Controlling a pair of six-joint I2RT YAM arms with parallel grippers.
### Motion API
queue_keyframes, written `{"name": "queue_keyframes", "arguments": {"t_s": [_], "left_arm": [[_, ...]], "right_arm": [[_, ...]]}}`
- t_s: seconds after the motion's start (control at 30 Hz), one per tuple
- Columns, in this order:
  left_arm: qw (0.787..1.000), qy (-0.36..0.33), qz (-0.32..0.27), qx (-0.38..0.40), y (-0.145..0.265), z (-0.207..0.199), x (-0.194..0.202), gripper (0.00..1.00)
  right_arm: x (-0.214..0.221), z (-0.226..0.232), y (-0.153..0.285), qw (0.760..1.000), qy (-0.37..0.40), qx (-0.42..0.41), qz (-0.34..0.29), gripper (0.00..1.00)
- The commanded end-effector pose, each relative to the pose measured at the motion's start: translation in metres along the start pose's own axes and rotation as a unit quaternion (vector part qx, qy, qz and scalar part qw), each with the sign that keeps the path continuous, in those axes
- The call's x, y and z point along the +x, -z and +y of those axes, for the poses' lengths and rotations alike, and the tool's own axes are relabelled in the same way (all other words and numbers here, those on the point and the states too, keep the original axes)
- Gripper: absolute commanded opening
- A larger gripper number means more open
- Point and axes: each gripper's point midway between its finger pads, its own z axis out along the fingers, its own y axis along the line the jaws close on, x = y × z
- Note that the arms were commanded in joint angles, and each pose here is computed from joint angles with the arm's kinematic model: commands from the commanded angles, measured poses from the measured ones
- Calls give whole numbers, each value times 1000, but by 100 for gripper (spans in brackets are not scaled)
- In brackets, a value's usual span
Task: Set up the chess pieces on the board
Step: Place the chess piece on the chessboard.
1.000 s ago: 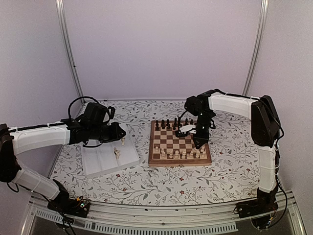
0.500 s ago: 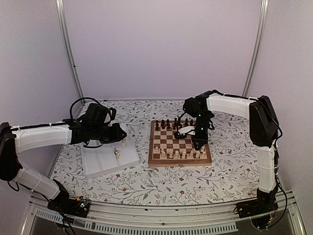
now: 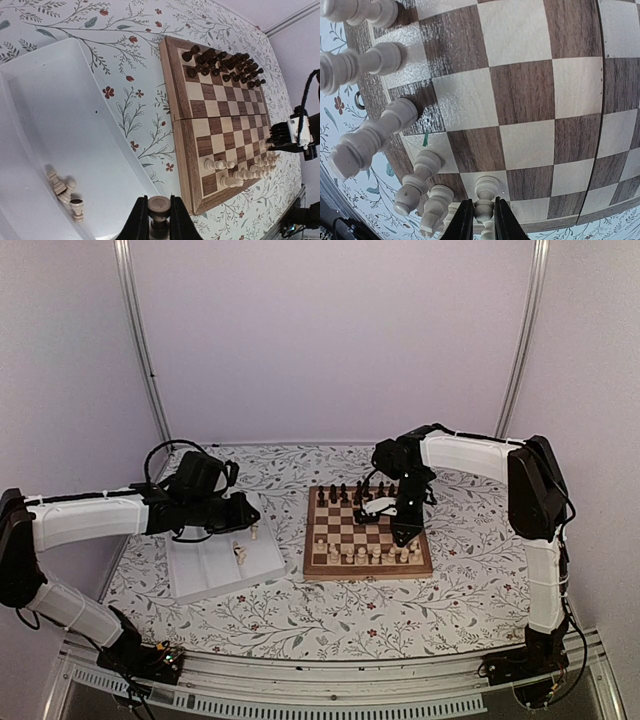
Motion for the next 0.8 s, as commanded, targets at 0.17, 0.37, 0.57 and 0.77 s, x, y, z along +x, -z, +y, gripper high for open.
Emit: {"name": "queue_keyframes", "arguments": {"t_s": [0.17,0.37,0.57,0.77], "left_arm": [[1000,-9,0,5,-4,-1,0,0],[1000,-9,2,5,-5,-1,1,0],[1000,-11,1,4,-5,-1,0,0],[1000,-11,-15,5,-1,-5,-10,0]], "right_arm": [[-4,6,2,1000,6,-12,-3,17],[-3,9,2,1000,8,-18,-2,17],[-3,7,4,1000,9,-14,-1,17],[-12,-15,34,999,8,41,-25,29]]}}
